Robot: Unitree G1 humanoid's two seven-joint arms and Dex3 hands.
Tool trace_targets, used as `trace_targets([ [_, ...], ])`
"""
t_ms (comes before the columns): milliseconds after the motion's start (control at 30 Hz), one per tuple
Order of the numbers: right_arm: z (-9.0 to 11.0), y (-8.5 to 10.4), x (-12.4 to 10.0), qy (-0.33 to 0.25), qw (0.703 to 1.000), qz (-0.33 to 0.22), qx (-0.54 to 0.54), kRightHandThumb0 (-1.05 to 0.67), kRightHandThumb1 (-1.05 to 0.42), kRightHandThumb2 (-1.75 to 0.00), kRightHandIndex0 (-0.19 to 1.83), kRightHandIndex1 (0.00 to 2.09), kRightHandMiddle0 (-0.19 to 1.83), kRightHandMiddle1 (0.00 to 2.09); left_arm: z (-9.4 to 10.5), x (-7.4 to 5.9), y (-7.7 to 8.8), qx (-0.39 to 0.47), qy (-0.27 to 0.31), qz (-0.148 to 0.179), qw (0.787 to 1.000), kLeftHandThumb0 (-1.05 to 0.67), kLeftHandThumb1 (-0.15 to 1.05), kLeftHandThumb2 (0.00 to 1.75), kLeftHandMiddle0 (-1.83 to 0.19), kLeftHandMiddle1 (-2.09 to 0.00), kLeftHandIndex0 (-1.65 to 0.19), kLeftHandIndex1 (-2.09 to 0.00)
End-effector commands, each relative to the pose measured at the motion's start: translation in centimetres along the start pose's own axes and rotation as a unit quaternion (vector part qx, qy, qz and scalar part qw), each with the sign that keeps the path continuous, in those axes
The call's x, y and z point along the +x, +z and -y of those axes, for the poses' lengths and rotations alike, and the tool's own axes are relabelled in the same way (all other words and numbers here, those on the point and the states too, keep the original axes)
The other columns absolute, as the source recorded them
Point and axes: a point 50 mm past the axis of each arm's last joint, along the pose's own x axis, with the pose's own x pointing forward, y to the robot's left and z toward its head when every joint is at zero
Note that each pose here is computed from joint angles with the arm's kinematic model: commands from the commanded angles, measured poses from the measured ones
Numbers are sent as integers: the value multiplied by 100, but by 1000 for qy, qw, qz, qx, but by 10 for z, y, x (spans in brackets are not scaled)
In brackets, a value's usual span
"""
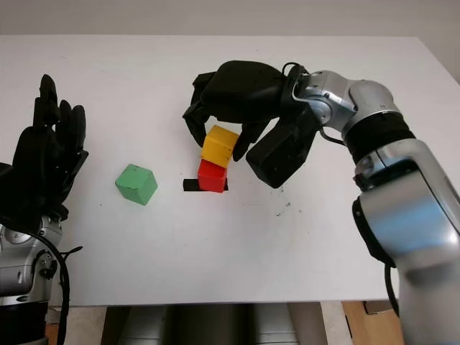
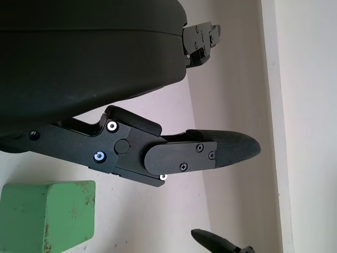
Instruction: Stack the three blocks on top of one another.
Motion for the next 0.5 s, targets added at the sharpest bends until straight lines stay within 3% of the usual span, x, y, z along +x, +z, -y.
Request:
trace_targets([
  [0, 7, 1, 2, -9, 1000, 7, -11, -45, -86, -5, 16, 93, 62, 127, 0, -2, 2, 0, 1, 5, 1000, -71, 105, 47, 19, 0, 19, 0],
  [467, 3, 5, 10, 14, 1000, 11, -16, -45, -89, -6, 12, 93, 59, 124, 1, -3, 1, -5, 3, 3, 1000, -70, 105, 47, 19, 0, 19, 0],
])
